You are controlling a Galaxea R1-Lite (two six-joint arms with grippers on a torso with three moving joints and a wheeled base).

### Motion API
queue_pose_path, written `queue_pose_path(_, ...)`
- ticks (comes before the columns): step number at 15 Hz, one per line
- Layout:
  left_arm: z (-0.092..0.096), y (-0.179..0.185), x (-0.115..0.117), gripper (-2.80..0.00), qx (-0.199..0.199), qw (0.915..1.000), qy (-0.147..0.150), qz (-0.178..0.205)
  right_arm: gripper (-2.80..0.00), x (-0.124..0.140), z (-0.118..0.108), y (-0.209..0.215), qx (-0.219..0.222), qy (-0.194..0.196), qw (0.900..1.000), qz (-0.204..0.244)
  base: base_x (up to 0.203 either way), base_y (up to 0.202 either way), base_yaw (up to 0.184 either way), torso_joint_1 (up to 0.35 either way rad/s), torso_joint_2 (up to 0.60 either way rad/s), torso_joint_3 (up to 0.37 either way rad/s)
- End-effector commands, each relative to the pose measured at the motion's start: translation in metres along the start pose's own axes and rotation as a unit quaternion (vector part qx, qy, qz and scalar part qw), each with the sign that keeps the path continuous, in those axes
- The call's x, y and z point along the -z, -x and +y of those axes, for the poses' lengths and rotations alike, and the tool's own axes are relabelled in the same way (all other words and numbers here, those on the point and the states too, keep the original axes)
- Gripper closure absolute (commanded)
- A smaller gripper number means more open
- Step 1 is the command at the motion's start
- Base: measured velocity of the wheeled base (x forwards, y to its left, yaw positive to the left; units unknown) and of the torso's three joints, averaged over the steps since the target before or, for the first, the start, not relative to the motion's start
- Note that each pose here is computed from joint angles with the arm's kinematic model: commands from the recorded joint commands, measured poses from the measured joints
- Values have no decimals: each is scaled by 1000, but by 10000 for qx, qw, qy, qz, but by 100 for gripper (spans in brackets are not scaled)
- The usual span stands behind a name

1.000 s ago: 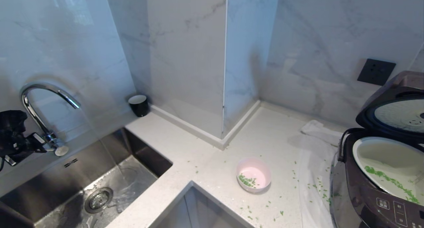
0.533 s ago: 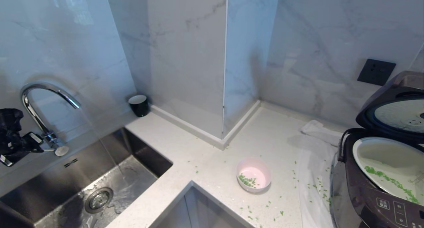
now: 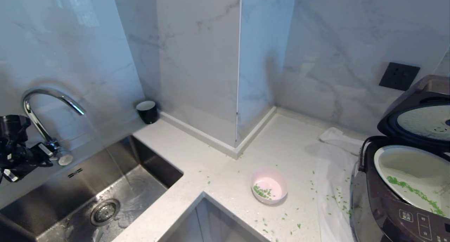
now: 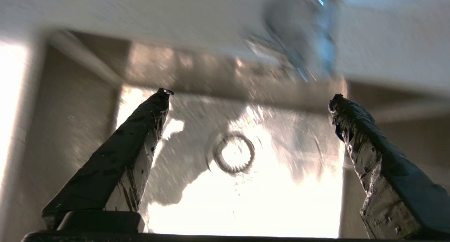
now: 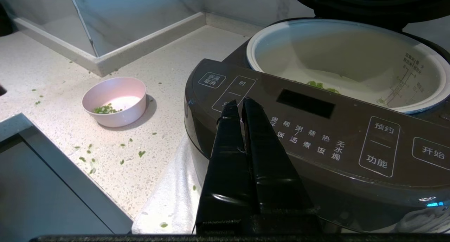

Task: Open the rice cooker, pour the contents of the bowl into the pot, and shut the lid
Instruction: Turn on the tap, then pick up the bowl on the table

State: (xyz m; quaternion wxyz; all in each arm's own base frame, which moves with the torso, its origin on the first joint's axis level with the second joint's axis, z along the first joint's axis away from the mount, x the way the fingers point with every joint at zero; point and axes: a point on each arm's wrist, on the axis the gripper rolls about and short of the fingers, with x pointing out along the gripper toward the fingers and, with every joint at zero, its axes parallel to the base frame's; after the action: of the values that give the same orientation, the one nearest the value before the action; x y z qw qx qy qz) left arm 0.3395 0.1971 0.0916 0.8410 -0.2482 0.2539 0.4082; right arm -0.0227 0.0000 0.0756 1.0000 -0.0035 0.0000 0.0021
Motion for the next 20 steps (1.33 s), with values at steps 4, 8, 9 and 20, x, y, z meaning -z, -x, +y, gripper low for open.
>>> queue_pose_path(4,-1,31,21,-280,178,9993,-192,271,0,0,0,0,-2,3,10000,0,0,0,0,0,0,0)
queue_pose_path(8,-8,55,52,-280,435,9953,-531,679,0,0,0,0,-2,2,10000,0,0,0,0,0,0,0)
queue_pose_path(9,-12,63,58,-280,522,9941,-625,720,0,0,0,0,-2,-4,10000,0,0,0,0,0,0,0)
queue_pose_path(20,-56,144,101,-280,1722,9704,-1497,794,0,0,0,0,-2,3,10000,0,0,0,0,0,0,0)
